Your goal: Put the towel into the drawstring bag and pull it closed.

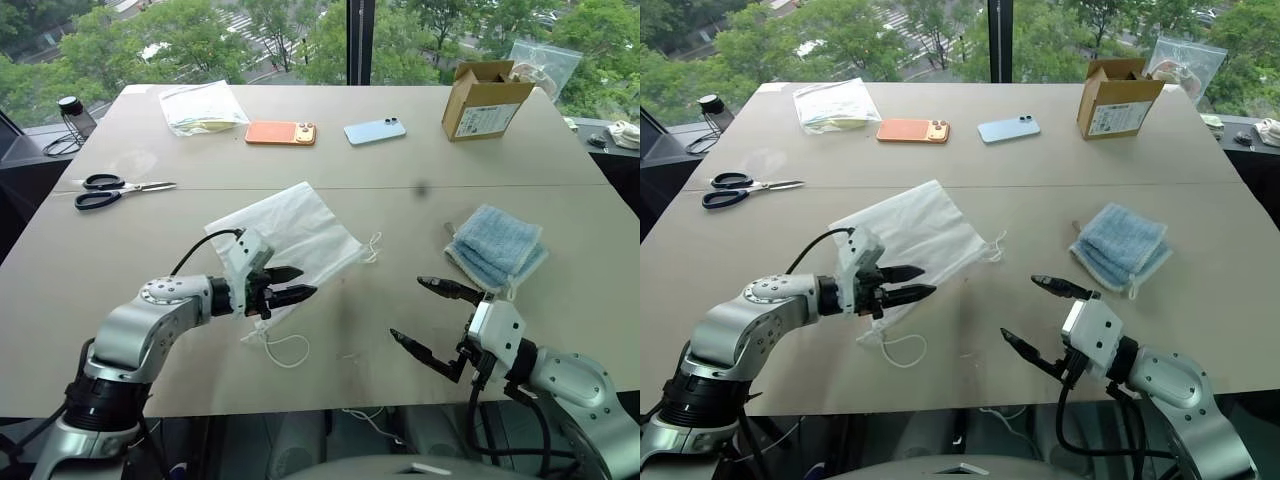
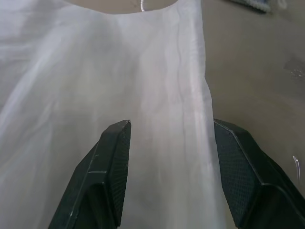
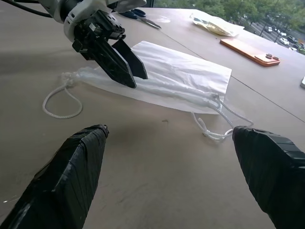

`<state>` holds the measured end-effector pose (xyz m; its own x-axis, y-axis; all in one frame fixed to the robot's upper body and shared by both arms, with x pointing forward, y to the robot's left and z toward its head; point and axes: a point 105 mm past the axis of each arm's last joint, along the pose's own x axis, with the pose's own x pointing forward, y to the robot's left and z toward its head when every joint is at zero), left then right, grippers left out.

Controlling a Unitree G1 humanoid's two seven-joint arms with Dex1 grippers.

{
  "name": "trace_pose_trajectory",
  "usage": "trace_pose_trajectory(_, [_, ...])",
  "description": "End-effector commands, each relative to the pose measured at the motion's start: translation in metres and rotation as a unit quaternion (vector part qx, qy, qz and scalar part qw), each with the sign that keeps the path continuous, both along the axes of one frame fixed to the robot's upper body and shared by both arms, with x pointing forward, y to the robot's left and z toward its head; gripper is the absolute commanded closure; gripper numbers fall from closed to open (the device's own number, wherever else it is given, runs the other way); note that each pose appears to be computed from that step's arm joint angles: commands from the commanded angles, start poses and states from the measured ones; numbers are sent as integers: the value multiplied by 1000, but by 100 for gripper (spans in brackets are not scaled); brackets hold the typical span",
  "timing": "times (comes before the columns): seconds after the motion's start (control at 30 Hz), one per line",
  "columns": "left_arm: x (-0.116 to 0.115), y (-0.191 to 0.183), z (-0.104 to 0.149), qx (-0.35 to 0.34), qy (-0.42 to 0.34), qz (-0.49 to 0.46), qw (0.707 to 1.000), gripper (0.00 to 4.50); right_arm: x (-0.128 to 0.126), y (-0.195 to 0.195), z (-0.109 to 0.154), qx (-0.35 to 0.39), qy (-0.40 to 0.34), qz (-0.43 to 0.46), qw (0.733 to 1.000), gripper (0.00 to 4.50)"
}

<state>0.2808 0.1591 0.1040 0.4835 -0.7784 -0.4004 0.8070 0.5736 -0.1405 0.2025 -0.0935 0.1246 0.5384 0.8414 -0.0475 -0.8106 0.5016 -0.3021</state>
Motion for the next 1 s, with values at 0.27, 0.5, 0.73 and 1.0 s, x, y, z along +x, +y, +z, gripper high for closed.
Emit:
trace_pose_trajectory(0.27, [3, -24, 19, 28, -104, -36, 994, 188, -7, 2, 10, 5, -18, 10, 1000, 0])
trace_pose_trajectory(0.5, [9, -36, 15, 71, -169, -31, 983, 188, -8, 3, 10, 6, -16, 9, 1000, 0])
trace_pose_trajectory(0.73, [16, -39, 19, 79, -209, -21, 974, 188, -8, 3, 11, 6, -16, 7, 1000, 0])
trace_pose_trajectory(1.0, [18, -27, 18, 32, -158, 1, 987, 188, -7, 2, 11, 5, -16, 6, 1000, 0])
